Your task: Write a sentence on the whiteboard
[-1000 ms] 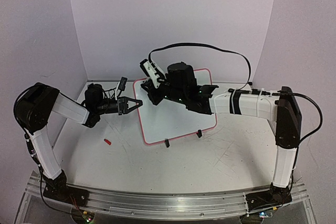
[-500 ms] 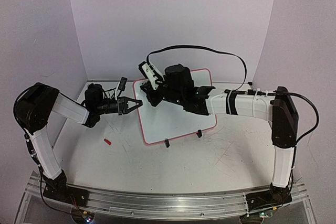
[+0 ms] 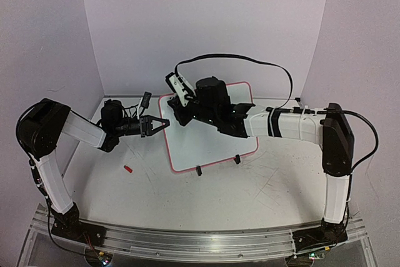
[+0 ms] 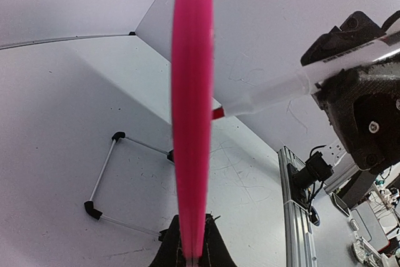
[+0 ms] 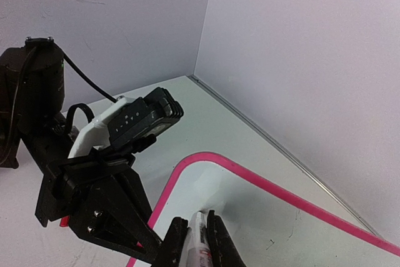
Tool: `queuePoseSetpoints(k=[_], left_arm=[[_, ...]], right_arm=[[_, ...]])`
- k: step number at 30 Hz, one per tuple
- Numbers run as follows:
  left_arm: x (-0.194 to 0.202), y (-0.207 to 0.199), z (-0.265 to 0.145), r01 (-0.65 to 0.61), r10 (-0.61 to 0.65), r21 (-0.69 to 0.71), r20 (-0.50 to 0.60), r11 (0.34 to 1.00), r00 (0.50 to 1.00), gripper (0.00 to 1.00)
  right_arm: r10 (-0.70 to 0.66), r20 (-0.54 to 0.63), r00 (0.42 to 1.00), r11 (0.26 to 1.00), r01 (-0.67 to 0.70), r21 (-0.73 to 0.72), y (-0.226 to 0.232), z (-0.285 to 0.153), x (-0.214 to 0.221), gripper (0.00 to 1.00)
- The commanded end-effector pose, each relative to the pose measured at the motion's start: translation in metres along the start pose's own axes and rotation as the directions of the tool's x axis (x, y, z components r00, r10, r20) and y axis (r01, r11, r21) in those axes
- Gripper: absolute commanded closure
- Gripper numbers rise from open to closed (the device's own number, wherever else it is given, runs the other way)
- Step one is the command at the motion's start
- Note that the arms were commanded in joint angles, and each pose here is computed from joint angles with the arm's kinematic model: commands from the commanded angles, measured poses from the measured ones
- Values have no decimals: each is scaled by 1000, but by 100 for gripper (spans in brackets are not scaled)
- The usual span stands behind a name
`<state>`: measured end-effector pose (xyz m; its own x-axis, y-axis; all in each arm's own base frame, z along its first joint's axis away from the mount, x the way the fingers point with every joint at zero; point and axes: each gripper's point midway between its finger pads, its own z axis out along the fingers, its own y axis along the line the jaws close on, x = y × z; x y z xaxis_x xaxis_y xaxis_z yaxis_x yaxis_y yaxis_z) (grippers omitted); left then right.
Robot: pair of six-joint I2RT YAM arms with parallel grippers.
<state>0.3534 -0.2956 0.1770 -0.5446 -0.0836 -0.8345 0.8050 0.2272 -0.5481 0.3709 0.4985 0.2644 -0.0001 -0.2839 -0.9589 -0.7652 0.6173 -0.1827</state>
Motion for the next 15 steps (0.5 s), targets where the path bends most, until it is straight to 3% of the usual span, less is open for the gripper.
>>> queuePoseSetpoints(k=[1,15], left_arm=[[-19,-5,-2,-101,101,-10,37,995,994,100],[-19,-5,-2,-100,100,-9,36,995,994,100]], right_arm=[[4,88,996,999,-6,33,-9,-7,-33,100],[2,87,996,998,-7,55,-15,-4,-32,100]])
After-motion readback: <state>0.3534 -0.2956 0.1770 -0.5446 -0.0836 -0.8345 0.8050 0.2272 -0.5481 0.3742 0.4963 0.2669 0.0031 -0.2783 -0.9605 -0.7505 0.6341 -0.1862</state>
